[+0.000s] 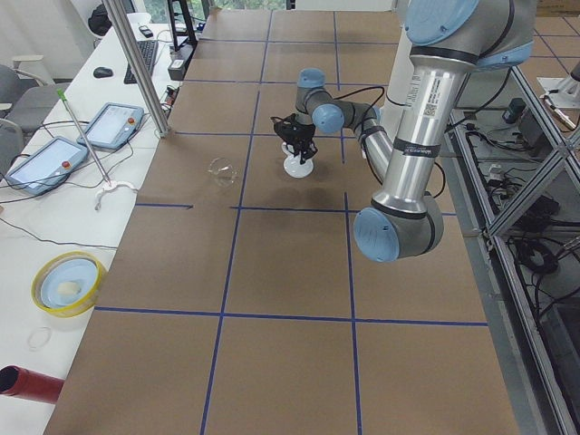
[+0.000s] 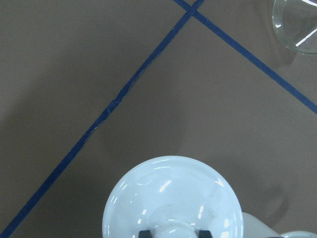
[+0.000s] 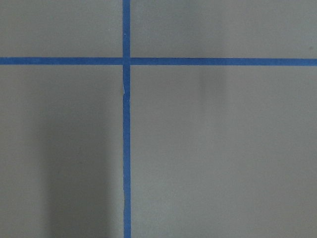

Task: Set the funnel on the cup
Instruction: 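Lift the white lid off the mug and lower it beside the mug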

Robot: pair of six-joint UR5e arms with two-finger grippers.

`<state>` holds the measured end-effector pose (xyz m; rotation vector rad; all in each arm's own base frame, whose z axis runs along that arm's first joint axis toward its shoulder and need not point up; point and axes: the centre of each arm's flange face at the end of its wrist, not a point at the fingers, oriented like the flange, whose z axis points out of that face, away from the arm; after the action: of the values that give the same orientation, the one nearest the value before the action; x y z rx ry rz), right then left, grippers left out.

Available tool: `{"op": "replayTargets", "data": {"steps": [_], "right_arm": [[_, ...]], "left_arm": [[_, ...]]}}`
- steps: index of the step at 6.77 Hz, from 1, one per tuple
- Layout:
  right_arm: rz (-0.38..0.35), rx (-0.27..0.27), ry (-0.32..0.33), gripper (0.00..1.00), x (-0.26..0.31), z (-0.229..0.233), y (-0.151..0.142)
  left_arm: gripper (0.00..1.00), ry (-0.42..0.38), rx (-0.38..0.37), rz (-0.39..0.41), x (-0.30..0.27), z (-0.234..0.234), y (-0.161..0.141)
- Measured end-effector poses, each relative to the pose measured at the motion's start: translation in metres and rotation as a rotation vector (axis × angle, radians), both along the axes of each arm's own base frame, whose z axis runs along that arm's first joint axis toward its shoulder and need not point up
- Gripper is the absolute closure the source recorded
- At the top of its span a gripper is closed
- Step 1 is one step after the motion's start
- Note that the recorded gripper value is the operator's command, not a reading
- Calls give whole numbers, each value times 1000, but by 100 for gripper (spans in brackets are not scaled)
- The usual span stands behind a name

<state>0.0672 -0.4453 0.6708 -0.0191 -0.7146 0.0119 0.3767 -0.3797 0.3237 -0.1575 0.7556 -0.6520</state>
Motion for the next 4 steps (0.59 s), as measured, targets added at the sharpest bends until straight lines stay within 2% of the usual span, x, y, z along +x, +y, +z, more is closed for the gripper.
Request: {"op": "replayTargets", "data": {"steps": [2, 4], "right_arm": [[0, 0, 0, 0, 0, 0, 0], [0, 1, 0, 0, 0, -1, 0]], "left_arm": [[100, 11, 11, 11, 7, 54, -3], [100, 37, 8, 1, 14, 72, -6]]}}
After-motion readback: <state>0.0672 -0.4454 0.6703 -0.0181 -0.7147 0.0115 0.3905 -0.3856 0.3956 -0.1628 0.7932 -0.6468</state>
